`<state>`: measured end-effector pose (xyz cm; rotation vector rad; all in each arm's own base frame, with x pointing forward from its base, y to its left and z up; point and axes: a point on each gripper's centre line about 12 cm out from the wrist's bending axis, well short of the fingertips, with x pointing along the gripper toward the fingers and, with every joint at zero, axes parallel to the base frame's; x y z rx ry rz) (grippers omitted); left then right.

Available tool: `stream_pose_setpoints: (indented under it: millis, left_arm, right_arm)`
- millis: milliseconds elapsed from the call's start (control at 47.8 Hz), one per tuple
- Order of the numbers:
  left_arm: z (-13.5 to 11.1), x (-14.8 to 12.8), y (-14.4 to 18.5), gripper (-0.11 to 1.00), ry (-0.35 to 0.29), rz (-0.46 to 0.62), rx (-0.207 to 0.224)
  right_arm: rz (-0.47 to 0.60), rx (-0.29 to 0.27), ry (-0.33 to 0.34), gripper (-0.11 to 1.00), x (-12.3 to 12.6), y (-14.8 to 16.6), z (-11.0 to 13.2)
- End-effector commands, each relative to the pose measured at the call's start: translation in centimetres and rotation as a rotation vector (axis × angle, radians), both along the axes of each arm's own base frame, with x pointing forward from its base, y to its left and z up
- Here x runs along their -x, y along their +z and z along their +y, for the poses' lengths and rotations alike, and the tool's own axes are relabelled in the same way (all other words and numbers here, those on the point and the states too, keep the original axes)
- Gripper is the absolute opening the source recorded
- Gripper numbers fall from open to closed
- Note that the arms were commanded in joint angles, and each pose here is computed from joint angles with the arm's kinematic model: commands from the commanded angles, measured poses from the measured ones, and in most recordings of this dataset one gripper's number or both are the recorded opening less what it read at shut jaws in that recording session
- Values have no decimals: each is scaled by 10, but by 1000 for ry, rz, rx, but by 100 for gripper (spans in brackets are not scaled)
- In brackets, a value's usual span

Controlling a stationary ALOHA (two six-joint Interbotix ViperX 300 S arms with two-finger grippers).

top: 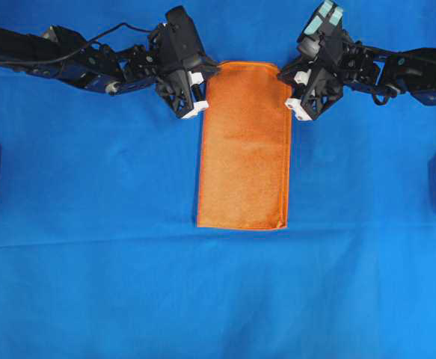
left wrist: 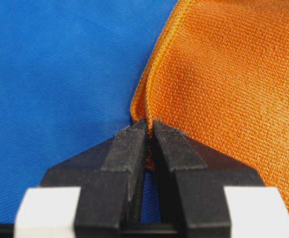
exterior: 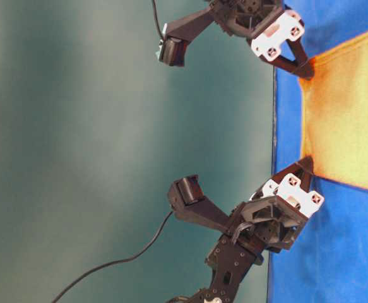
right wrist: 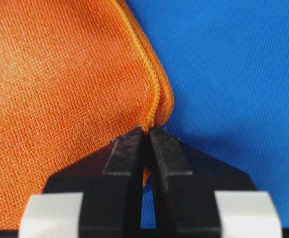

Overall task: Fold the orange towel.
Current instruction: 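Grasp the top corners of the vertical strip with both grippers, then pull the top edge down to the bottom edge, folding the strip in half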

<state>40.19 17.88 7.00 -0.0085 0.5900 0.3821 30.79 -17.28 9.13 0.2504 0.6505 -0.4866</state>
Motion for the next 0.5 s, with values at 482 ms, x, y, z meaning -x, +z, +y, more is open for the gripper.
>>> stream_pose_setpoints:
  millis: [482]
  left_arm:
    - [28, 3, 48, 2, 57, -96, -51]
  right_arm:
    - [-40, 48, -36, 3, -8, 24, -25]
